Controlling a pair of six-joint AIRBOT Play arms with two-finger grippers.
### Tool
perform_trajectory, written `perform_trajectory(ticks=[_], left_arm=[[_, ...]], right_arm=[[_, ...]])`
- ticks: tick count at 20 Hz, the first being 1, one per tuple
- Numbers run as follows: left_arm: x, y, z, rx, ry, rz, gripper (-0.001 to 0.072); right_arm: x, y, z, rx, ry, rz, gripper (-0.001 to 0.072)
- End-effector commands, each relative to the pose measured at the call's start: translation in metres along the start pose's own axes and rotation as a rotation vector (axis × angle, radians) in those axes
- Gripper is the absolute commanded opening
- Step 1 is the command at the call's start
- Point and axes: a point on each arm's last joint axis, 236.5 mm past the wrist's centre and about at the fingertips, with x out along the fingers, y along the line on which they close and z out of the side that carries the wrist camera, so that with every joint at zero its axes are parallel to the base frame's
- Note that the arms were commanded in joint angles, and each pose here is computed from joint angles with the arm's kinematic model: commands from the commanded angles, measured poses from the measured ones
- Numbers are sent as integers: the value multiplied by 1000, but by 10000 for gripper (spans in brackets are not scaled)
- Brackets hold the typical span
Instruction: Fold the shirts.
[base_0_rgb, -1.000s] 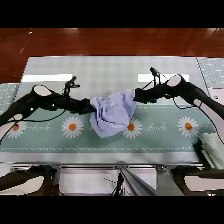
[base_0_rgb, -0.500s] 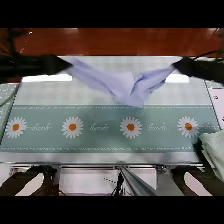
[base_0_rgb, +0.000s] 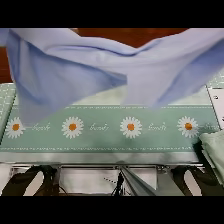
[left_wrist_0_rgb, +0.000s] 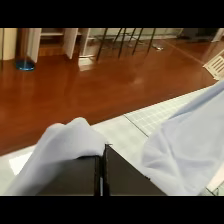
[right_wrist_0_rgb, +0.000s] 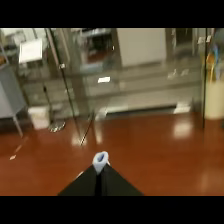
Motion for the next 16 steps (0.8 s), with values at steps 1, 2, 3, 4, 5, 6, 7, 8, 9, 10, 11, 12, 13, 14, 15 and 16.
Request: perform_trajectory(ticks=[1,2,3,4,5,6,7,8,9,10,11,12,13,14,15,16], left_arm=[[-16,-18,-28,-44,127,2,21],[-19,-14,-43,-64,190,20,21],[-23,-9,-58,-92,256,53,21],[-28,-2,-73,-123,317,90,21],[-33,5,-85,-154,368,129,21],[-39,11,-98,-183,422,169,21],[-43,17,-109,-210,466,200,21],[-46,23,-121,-242,509,223,21],[-46,28,-134,-281,550,232,20],[-45,32,-150,-324,595,229,20],[-42,38,-167,-368,636,227,20],[-38,47,-188,-421,683,227,20],[-34,55,-207,-471,718,229,21],[-27,66,-226,-518,737,234,21],[-18,76,-240,-545,740,230,21],[-8,88,-250,-567,731,235,20]], right_arm=[[-35,5,31,-61,-18,-73,32],[-38,1,20,-62,40,-97,32],[-42,-4,0,-66,129,-122,32],[-47,-10,-23,-72,230,-145,32],[-54,-17,-50,-73,351,-167,32],[-61,-23,-73,-70,460,-185,32],[-70,-32,-97,-65,578,-210,32],[-77,-40,-117,-60,683,-234,32],[-83,-48,-137,-51,791,-251,32],[-83,-52,-151,-37,866,-249,32],[-76,-55,-162,-23,913,-237,32],[-67,-59,-173,-13,958,-227,32],[-56,-63,-190,-1,1024,-211,32],[-43,-66,-211,6,1098,-185,31],[-28,-68,-230,-1,1161,-154,32],[-6,-74,-251,-19,1205,-133,32]])
